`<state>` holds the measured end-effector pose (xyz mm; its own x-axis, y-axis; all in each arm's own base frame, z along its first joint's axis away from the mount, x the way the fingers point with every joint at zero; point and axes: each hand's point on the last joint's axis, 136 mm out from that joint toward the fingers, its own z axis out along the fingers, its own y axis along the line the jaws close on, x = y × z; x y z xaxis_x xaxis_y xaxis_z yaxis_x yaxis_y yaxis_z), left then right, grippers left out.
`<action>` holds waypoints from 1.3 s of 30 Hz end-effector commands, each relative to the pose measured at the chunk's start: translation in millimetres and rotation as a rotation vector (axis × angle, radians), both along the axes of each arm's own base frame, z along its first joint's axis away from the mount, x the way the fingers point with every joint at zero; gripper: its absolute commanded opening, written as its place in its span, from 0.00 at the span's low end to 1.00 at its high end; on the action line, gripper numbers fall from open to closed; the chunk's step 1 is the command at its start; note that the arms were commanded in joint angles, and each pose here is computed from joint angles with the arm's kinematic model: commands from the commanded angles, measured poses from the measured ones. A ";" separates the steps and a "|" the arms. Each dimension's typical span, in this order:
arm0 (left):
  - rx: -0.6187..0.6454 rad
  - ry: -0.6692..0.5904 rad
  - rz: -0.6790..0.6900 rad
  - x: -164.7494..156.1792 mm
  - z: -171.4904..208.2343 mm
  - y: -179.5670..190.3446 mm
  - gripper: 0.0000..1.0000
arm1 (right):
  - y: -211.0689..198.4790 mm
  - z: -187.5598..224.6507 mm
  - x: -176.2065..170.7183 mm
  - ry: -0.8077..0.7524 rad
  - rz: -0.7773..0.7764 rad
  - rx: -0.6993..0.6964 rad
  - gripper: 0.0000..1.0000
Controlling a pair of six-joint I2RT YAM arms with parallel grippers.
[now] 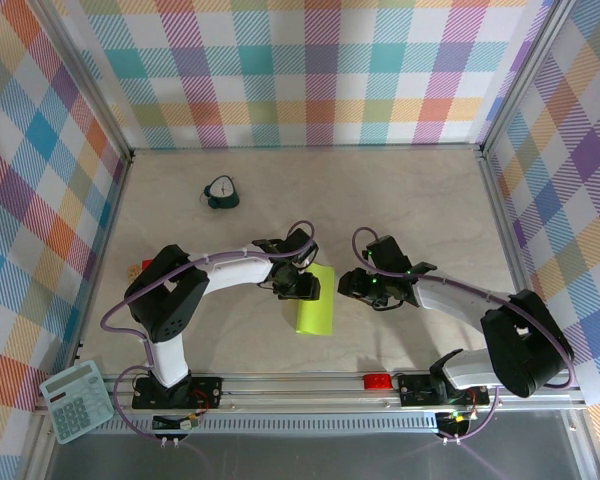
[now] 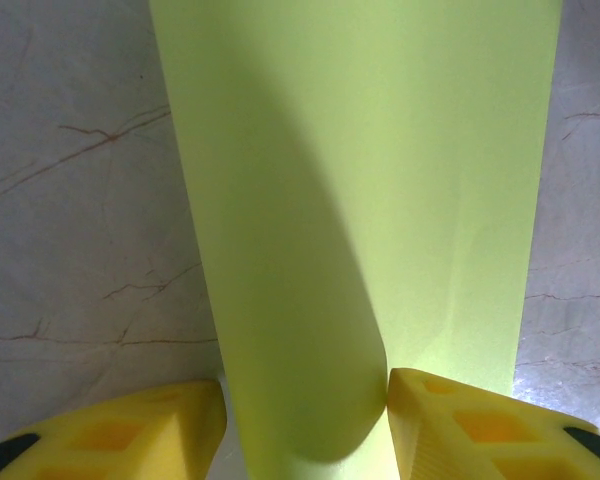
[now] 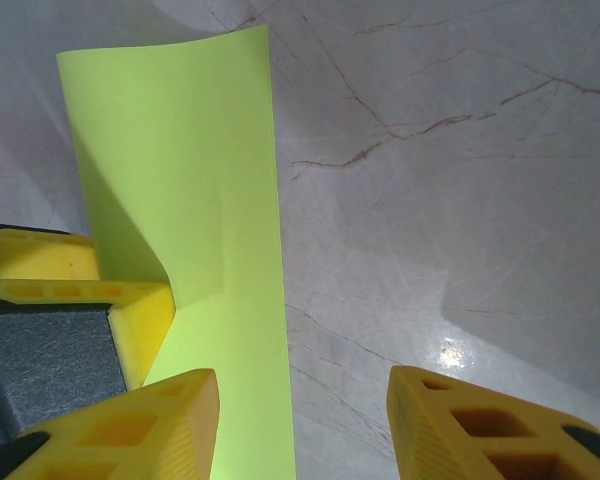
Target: Fold a paper plane with a square sheet of paper (fold left side to right side)
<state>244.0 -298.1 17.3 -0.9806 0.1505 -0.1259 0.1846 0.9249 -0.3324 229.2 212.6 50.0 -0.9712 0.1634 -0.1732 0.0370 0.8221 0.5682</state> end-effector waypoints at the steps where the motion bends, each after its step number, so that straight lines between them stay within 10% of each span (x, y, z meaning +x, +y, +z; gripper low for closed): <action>1: 0.086 0.081 -0.049 -25.5 -50.9 6.7 0.51 | -0.5 -1.1 0.4 0.013 0.007 -0.015 0.48; 27: 0.107 0.097 -0.027 -28.8 -54.6 11.9 0.51 | 11.3 -2.1 2.8 0.034 0.040 0.022 0.47; 39: 0.129 0.095 -0.024 -30.7 -55.2 17.8 0.51 | 38.1 3.2 8.9 0.030 0.108 0.127 0.20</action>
